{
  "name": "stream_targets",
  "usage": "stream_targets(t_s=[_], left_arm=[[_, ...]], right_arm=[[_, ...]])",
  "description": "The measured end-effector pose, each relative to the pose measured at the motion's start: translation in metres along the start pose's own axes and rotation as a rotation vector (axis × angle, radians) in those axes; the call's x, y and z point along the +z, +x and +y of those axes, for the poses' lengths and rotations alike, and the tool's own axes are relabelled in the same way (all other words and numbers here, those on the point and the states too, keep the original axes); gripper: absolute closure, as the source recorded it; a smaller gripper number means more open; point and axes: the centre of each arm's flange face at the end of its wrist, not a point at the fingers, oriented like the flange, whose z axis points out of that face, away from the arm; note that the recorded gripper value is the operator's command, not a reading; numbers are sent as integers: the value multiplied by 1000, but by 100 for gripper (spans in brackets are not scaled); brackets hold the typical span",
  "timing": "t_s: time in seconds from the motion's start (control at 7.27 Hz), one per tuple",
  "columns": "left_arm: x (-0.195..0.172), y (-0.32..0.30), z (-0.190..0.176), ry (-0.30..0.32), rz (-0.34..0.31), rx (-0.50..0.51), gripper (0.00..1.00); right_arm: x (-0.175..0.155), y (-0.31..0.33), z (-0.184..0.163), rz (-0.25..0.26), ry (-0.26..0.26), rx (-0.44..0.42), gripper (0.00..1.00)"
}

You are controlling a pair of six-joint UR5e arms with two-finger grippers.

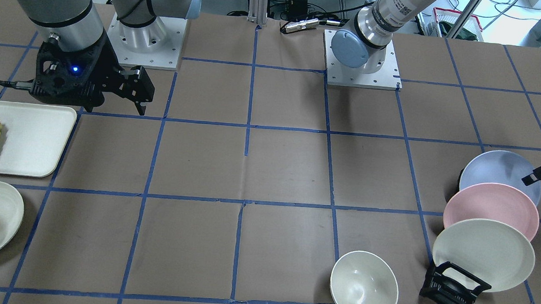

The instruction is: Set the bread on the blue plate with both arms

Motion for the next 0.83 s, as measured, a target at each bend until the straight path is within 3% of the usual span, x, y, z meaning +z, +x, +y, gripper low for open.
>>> stream_targets(t_s=[0.14, 0.41, 0.83], left_arm=[[4, -1, 0, -6, 3, -5, 47], [6, -2, -1, -12, 2, -4, 100], [2, -5, -1, -16, -20, 11, 100]], right_arm=[[0, 0, 0, 0, 0, 0, 0], [0, 0, 0, -1, 0, 0, 0], [9, 22, -2, 32, -22, -20, 0]])
